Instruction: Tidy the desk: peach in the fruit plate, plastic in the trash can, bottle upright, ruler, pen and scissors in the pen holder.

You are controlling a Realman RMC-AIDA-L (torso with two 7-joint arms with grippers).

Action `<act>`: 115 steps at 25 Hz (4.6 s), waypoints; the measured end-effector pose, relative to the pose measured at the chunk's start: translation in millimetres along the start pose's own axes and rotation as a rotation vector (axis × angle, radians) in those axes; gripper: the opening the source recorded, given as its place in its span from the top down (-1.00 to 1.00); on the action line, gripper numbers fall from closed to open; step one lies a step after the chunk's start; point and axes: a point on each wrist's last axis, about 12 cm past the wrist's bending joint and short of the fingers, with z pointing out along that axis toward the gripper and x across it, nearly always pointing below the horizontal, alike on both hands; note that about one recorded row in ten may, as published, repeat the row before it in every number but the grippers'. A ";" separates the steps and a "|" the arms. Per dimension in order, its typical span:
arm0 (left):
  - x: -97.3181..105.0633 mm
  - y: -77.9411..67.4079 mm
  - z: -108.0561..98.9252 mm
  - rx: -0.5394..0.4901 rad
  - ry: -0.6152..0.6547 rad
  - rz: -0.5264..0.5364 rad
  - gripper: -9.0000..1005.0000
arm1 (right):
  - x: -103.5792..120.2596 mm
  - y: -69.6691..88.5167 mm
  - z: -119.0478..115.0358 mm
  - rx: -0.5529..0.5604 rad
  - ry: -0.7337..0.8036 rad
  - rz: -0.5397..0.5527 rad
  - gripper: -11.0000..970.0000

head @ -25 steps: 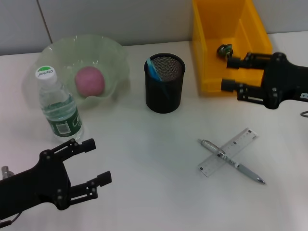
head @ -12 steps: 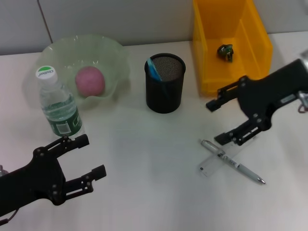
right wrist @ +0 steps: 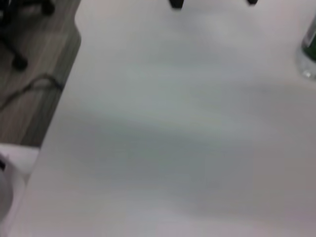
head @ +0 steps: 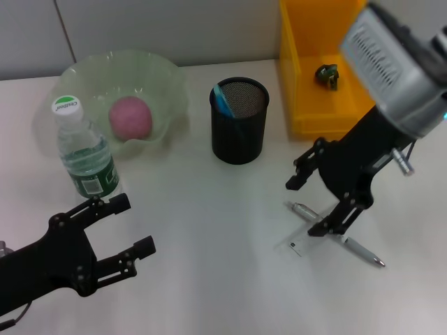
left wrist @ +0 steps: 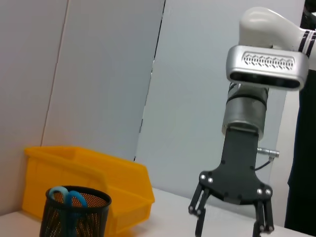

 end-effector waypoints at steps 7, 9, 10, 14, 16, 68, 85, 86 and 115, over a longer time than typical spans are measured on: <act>0.8 -1.0 -0.1 0.002 -0.001 -0.015 -0.68 | -6.7 4.3 18.6 -0.029 0.079 -0.058 -0.69; 0.8 -1.3 -0.5 0.002 -0.003 -0.026 -0.68 | -7.4 4.9 22.7 -0.035 0.101 -0.070 -0.69; 0.7 -1.4 -0.7 0.003 -0.004 -0.033 -0.68 | -7.6 4.5 25.2 -0.032 0.118 -0.081 -0.69; 0.7 -1.7 -1.3 0.004 -0.005 -0.039 -0.68 | -8.4 3.4 30.1 -0.027 0.151 -0.109 -0.69; 0.9 -1.9 -1.4 0.004 -0.005 -0.040 -0.68 | -8.8 2.8 33.4 -0.025 0.172 -0.129 -0.69; -26.4 15.8 11.6 0.107 0.229 0.063 -0.68 | -21.6 8.6 61.1 -0.035 0.243 -0.233 -0.69; -25.0 15.0 12.1 0.107 0.227 0.043 -0.68 | -20.8 8.8 70.2 -0.035 0.268 -0.258 -0.69; -24.9 15.0 12.1 0.106 0.227 0.043 -0.68 | -19.8 9.1 71.7 -0.035 0.273 -0.259 -0.69; -27.8 14.3 12.5 0.109 0.211 0.015 -0.68 | -12.8 5.5 70.2 0.001 0.330 -0.276 -0.50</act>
